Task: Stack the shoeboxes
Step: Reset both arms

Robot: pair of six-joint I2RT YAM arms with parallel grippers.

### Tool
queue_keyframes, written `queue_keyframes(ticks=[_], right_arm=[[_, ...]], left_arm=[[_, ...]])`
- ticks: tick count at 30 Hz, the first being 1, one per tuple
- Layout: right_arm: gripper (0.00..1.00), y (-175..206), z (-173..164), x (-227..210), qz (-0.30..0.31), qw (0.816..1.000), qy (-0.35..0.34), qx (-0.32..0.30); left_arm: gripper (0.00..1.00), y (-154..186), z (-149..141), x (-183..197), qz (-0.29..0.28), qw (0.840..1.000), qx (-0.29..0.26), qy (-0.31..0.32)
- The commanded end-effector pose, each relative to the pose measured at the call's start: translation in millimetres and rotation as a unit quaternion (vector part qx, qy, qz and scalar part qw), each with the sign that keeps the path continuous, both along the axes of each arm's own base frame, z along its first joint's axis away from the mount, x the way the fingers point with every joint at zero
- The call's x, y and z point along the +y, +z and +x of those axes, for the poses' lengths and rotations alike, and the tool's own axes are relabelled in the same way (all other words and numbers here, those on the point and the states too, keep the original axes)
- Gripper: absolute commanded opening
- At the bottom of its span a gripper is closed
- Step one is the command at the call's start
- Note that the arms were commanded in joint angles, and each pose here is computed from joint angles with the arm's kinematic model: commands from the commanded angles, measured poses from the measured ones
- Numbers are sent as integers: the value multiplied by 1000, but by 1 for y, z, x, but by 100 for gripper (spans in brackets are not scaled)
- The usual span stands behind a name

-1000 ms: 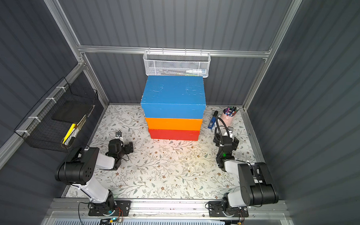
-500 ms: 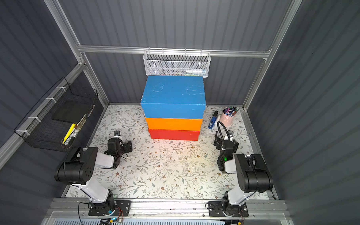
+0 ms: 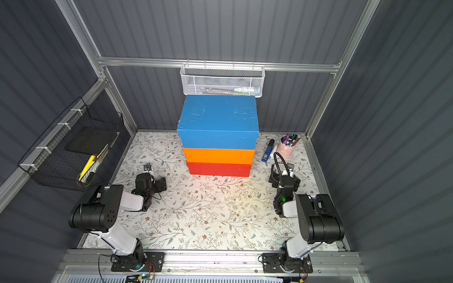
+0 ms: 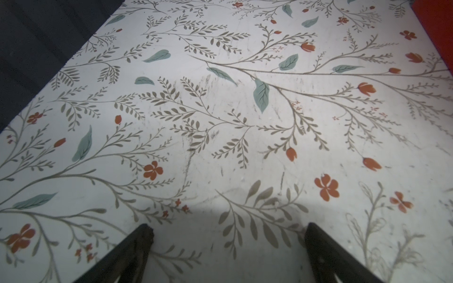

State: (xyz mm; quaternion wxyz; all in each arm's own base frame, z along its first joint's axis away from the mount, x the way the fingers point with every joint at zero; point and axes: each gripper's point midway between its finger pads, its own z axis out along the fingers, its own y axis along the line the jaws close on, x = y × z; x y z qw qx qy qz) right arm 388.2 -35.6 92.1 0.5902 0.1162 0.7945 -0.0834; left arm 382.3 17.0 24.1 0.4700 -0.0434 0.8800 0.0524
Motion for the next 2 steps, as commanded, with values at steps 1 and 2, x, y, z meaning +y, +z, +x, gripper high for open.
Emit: queue_keyframes(ticks=[1, 2], right_arm=[[99, 8, 4, 1, 3, 1000, 1, -12], [99, 7, 4, 0, 3, 1000, 1, -11]], left_arm=[[99, -32, -24, 2, 3, 997, 75, -1], [99, -32, -24, 2, 3, 997, 74, -1]])
